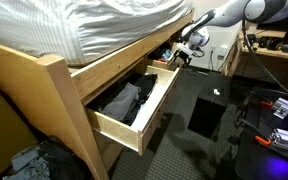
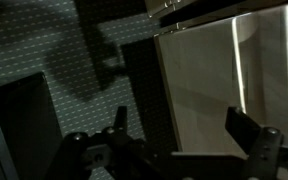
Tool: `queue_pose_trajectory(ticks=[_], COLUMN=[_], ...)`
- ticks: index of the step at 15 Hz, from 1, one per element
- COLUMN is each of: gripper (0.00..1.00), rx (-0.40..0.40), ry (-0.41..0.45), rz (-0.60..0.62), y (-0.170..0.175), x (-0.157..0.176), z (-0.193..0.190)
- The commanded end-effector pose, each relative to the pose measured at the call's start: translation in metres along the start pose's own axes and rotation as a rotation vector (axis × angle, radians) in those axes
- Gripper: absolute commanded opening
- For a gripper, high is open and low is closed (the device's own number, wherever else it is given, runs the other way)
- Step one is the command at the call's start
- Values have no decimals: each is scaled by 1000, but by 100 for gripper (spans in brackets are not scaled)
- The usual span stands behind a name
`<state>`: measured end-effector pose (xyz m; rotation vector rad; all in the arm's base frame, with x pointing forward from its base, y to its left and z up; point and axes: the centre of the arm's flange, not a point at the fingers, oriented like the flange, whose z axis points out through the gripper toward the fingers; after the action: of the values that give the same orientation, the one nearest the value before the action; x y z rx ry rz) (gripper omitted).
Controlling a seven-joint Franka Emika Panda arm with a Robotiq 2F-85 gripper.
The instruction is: Close the open drawers
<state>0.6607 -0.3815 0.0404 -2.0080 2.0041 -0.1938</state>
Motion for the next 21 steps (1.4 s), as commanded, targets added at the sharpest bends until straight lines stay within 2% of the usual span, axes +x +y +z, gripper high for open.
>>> queue_pose_trajectory(ticks=[1,8,12,14,17,19,20,21], gripper=[100,100,100,100,100,100,100,100], rx=[2,5,56,51,55,46,49,50], ry=[0,-15,-1,0,3,14,-2,-1], rz=[1,-10,-163,-258,-311,-290,-299,-300], y=[1,-3,-48,-65,-97,-107,-80,-81], x=[2,-4,-49,-74,-104,-111,-130,-134], z=[-1,7,32,41,56,65,41,44])
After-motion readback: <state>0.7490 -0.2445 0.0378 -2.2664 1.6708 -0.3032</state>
